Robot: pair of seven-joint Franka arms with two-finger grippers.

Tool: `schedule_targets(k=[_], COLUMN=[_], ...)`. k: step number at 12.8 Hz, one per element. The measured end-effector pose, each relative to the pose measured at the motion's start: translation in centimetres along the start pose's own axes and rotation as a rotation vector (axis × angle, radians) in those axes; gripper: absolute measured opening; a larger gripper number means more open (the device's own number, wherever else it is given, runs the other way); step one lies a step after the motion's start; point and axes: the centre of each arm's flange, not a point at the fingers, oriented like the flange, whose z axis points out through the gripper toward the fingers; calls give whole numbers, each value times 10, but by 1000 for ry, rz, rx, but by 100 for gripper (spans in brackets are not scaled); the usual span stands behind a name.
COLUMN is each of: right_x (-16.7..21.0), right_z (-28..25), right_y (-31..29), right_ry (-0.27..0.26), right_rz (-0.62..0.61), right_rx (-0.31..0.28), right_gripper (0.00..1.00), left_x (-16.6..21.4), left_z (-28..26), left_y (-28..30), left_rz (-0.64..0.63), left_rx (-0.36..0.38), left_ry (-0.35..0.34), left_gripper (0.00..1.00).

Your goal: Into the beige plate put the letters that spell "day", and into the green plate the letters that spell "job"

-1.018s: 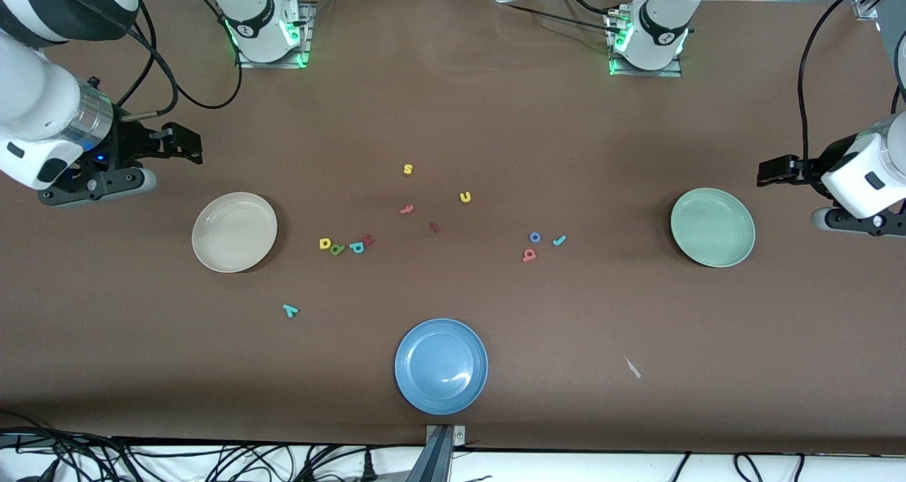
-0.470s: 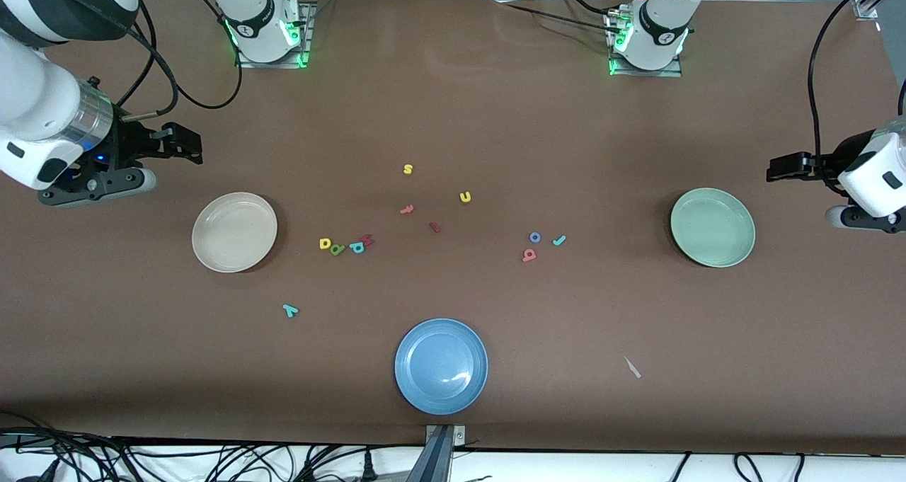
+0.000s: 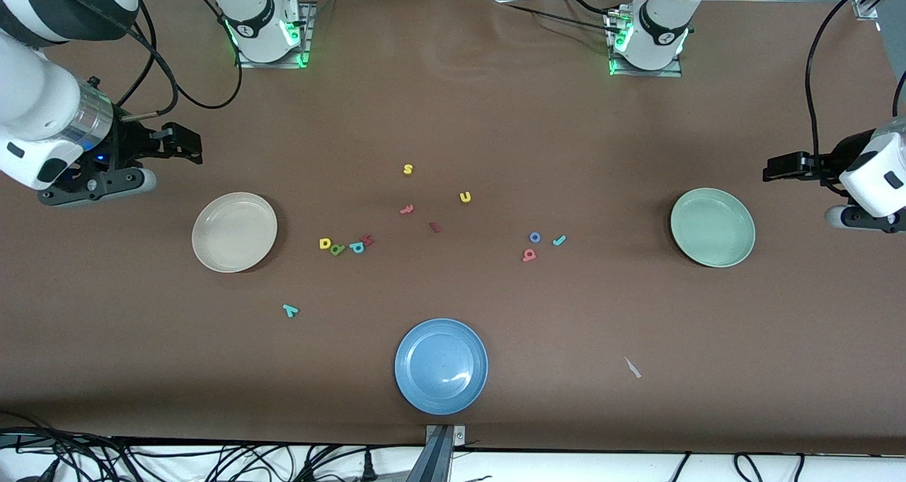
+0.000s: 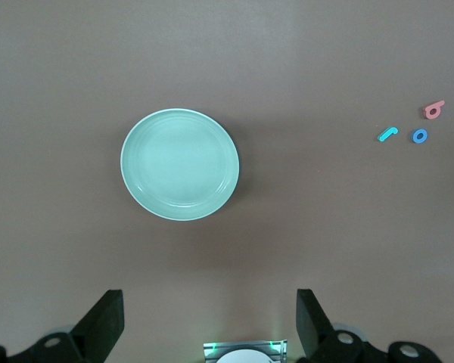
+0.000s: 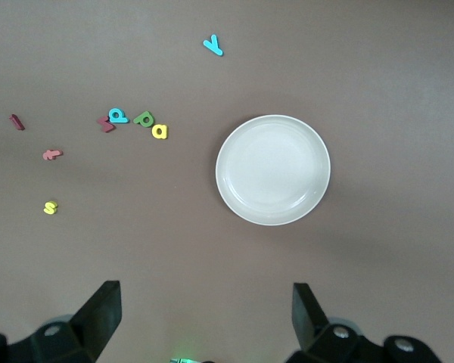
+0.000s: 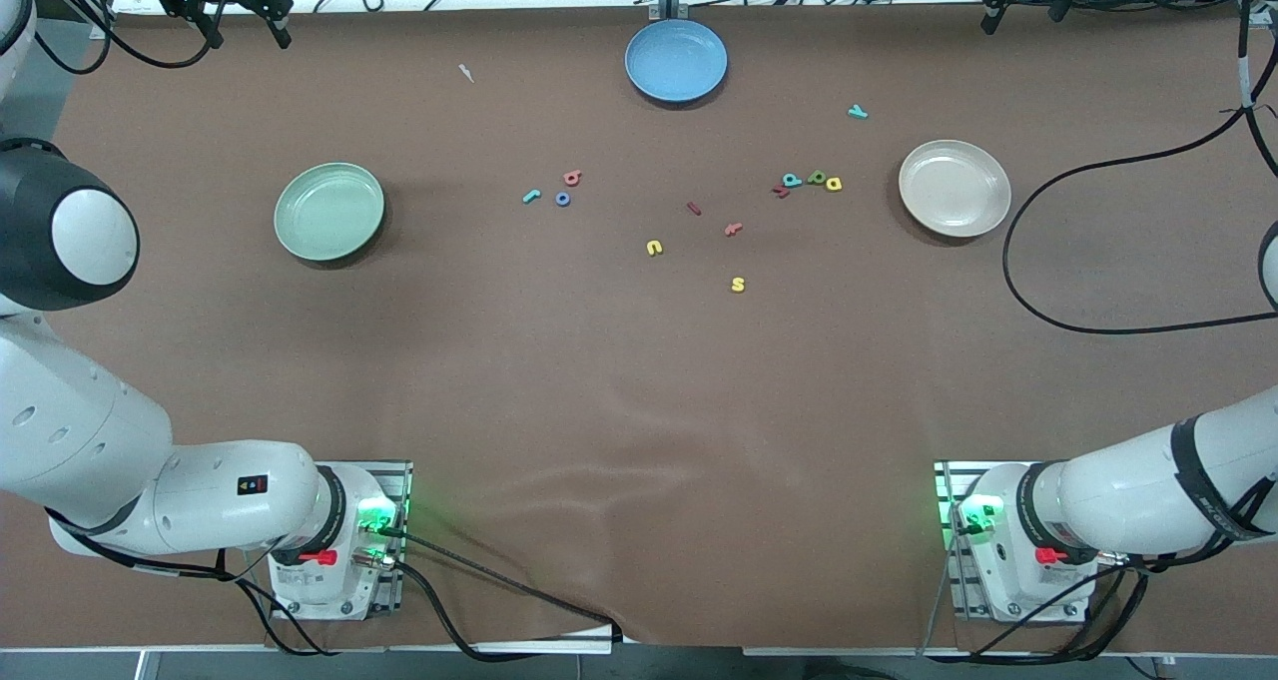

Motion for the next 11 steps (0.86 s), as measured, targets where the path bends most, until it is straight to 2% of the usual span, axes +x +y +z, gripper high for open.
schedule_targets(k=[5,7,9,11], right_x=[0,0,0,0], right_z=[0,0,0,0], right_y=[0,0,0,0], right_ry=[0,0,0,0], right_rz=[0,1,1,2], right_rx=[0,0,0,0], right_gripper=[100,100,100,100], left_x=[5,12,27,47], left_z=[7,11,28,56], left_y=[3,30,68,107], left_rz=[-52,-99,-196,-303], left_rx=[-25,-60,-95,-102], left_ry=[-11,-8,-17,6], left_gripper=[100,100,100,100])
